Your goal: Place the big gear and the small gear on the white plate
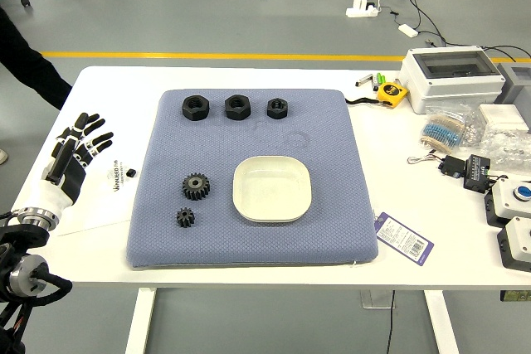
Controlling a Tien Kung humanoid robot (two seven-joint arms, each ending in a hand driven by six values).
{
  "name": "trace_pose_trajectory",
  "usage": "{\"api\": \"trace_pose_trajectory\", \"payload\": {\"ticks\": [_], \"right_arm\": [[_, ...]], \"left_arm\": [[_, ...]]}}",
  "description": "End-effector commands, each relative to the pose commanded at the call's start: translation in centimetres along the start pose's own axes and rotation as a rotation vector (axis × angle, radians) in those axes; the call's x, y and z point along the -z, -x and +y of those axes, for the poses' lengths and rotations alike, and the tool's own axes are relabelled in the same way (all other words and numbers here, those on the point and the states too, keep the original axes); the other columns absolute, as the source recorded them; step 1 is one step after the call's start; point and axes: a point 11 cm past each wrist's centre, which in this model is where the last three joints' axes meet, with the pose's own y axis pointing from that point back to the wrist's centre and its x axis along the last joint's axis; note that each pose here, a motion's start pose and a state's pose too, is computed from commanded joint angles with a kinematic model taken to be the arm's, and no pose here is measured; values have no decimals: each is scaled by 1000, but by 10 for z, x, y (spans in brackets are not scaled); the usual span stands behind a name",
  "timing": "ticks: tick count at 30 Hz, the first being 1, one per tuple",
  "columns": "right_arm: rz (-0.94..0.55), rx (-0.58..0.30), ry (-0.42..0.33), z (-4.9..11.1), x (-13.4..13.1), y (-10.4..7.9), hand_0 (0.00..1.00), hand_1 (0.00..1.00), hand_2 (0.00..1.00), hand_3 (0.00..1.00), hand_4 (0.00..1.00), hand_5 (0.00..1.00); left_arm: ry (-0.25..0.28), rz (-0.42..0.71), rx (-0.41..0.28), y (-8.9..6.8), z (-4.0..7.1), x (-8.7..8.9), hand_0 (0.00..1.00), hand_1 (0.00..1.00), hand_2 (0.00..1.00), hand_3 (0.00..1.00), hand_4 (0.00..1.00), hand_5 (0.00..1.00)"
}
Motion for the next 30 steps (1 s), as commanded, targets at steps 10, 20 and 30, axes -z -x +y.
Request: {"api": "trace_pose_trajectory", "payload": {"ticks": [10,20,30], "right_arm": [[2,3,-7,0,4,1,760,777,839,821,998,857],[1,2,-12,0,6,1,759,776,836,817,998,845],[11,-1,-14,0,9,2,756,773,834,809,998,839]], "left_arm": [[9,-23,-2,-2,-2,-4,772,730,831,754,947,626],[35,-155,14,-3,-6,-21,777,736,825,757,982,592],[27,-624,111,20,-20,-54,744,713,768,741,998,343]]}}
